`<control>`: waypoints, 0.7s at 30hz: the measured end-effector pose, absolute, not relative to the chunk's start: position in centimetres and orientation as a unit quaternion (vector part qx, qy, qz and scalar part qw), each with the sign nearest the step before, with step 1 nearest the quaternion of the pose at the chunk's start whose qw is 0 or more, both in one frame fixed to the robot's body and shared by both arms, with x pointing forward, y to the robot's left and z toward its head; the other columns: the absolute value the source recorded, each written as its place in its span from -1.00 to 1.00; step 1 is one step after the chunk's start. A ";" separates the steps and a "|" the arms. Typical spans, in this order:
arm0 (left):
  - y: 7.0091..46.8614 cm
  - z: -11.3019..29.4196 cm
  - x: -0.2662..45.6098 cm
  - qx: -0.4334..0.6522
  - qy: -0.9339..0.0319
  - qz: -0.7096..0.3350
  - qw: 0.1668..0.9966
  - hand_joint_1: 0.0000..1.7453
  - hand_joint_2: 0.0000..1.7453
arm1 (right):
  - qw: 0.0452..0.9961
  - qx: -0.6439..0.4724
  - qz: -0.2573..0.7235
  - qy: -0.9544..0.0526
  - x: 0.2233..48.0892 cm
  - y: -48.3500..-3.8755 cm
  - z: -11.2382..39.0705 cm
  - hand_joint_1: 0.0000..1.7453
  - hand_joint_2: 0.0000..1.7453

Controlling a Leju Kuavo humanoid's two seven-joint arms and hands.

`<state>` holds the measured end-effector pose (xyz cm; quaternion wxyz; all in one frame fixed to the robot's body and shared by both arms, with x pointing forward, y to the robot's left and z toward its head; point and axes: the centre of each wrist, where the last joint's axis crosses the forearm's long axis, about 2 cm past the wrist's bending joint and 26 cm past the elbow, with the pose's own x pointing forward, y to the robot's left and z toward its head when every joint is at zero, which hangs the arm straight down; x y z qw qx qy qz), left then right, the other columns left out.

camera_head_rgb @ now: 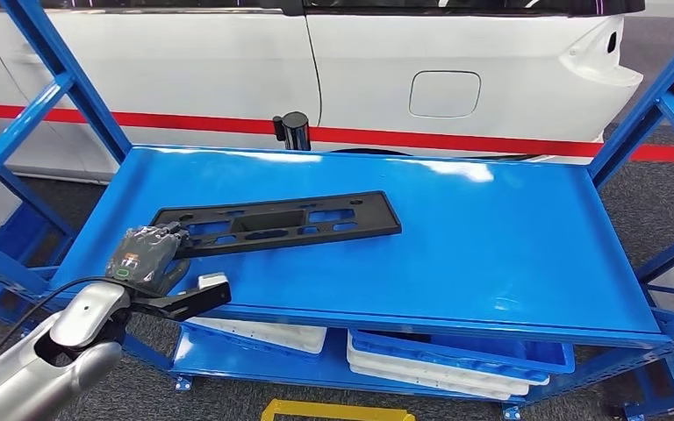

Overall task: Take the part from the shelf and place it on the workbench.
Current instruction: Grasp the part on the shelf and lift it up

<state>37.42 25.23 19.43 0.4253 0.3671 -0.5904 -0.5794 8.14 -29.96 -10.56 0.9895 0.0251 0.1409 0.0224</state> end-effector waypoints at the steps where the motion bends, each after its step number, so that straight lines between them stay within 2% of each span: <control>1: 25.2 19.5 37.4 0.364 -0.590 -0.580 0.428 1.00 1.00 | 0.989 0.025 0.023 0.141 8.1 -30.0 -10.6 -1.00 -1.00; 8: 25.4 20.1 37.8 0.345 -0.593 -0.573 0.450 1.00 1.00 | 0.989 0.025 0.023 0.141 8.1 -30.0 -10.6 -1.00 -1.00; 21: 25.4 20.8 38.0 0.364 -0.607 -0.551 0.441 1.00 1.00 | 0.989 0.025 0.022 0.141 8.1 -30.0 -10.6 -1.00 -1.00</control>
